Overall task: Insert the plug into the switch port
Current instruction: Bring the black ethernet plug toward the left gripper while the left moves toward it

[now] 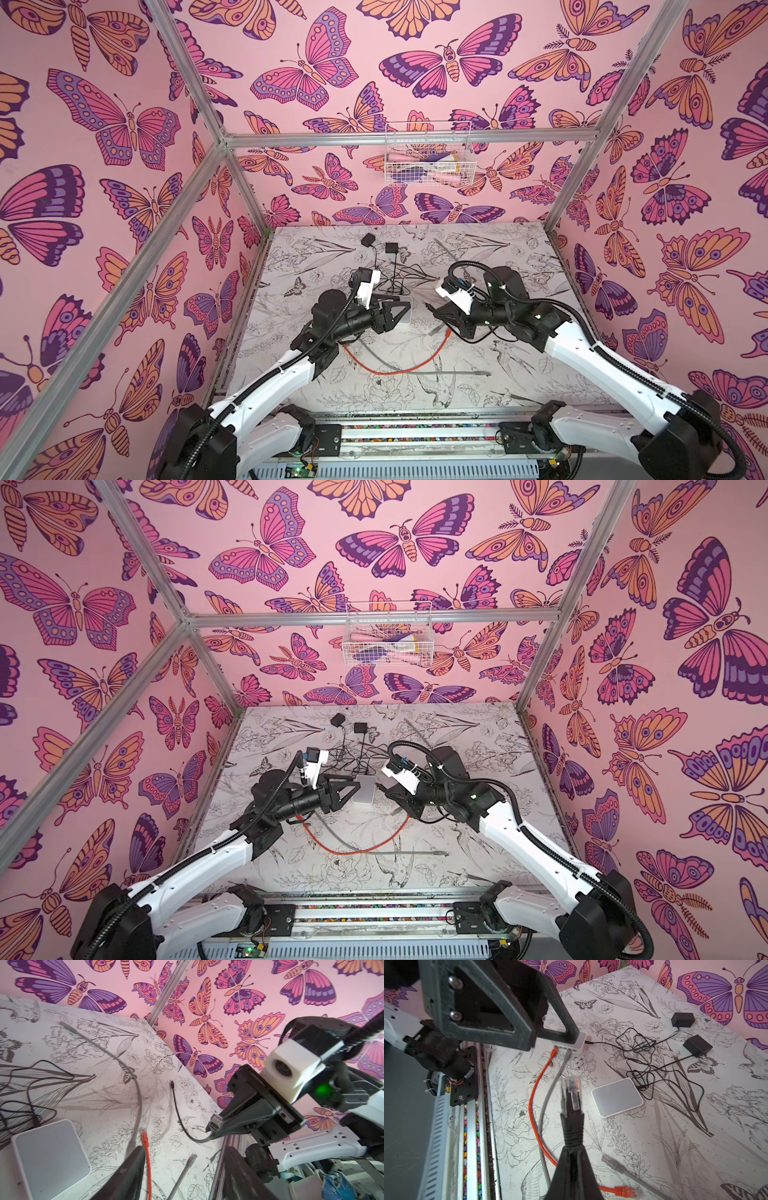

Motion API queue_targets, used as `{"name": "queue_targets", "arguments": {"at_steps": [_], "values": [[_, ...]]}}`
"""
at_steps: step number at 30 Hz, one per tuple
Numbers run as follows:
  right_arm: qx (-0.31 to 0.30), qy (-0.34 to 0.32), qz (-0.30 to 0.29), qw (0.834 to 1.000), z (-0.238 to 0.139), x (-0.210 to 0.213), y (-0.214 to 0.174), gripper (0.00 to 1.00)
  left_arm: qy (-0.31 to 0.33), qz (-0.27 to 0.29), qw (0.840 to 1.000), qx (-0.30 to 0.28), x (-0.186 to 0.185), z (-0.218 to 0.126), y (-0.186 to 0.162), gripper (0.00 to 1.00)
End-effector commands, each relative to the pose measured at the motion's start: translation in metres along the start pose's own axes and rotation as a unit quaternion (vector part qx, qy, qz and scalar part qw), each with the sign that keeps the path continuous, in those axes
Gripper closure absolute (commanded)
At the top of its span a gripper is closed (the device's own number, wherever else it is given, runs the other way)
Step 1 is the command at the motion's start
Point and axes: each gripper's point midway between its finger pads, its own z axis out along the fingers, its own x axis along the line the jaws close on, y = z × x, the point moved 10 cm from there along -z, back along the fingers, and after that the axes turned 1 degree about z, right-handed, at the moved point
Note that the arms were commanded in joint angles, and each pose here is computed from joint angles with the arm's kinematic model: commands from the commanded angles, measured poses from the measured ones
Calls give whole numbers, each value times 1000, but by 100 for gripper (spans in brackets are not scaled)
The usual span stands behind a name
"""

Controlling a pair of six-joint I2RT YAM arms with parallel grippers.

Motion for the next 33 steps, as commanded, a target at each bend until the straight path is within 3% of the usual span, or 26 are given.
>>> {"name": "queue_targets", "arguments": {"at_steps": [1,18,33], "values": [[-16,40,-3,999,-3,8,6,100,-68,14,998,-7,-16,2,1,38],[-37,118,9,992,1,15,11,100,-93,42,995,10,-27,20,-6,43],[-26,132,21,991,9,12,8,100,-108,48,993,10,-31,27,-9,64]]}}
